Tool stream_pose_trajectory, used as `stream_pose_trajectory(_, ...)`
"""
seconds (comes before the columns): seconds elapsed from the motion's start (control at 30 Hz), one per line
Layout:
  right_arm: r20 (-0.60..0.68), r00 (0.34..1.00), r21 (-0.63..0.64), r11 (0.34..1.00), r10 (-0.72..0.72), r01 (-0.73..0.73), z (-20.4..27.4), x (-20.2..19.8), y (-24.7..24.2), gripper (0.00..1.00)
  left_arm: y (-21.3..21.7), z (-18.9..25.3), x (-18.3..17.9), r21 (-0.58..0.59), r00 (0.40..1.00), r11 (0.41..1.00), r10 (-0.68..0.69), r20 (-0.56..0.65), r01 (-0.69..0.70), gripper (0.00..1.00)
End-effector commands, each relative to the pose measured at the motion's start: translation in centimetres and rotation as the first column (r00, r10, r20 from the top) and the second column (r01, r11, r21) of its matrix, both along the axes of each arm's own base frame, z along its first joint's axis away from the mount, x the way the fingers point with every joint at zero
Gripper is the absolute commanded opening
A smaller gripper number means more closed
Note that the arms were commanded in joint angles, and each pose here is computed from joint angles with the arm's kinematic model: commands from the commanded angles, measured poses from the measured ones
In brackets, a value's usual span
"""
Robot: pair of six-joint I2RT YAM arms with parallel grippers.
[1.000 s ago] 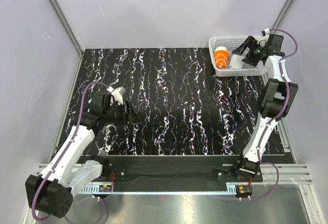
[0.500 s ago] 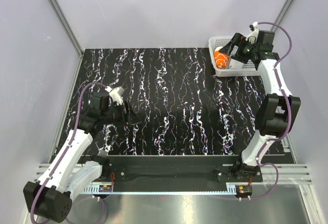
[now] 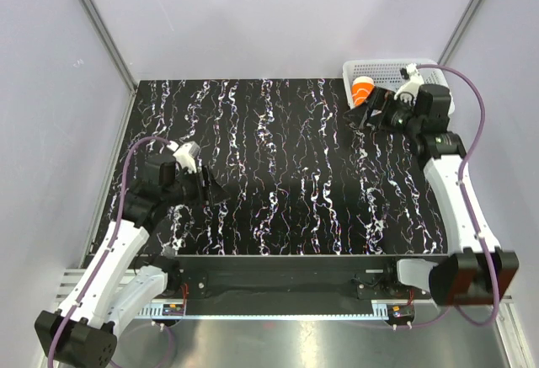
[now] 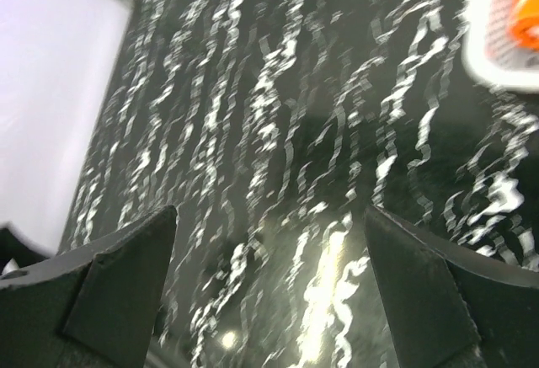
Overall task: Roll the towels
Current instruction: Place the rolled towel into the container
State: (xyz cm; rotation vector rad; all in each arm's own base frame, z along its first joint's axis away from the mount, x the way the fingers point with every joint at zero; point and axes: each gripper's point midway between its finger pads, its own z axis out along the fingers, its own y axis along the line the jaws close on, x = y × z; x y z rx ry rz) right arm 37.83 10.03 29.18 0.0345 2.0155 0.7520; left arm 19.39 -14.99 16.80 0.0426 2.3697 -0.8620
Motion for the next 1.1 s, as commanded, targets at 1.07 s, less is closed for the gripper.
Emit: stream_pose_trajectory(1.07, -0.027, 0.995, 0.180, 0.979, 0.099, -0.092, -2.1, -9.8, 3.8, 1.00, 14.8, 1.1, 18.3, 0.209, 0.501, 0.658, 0.292, 0.815, -0.724, 0.65)
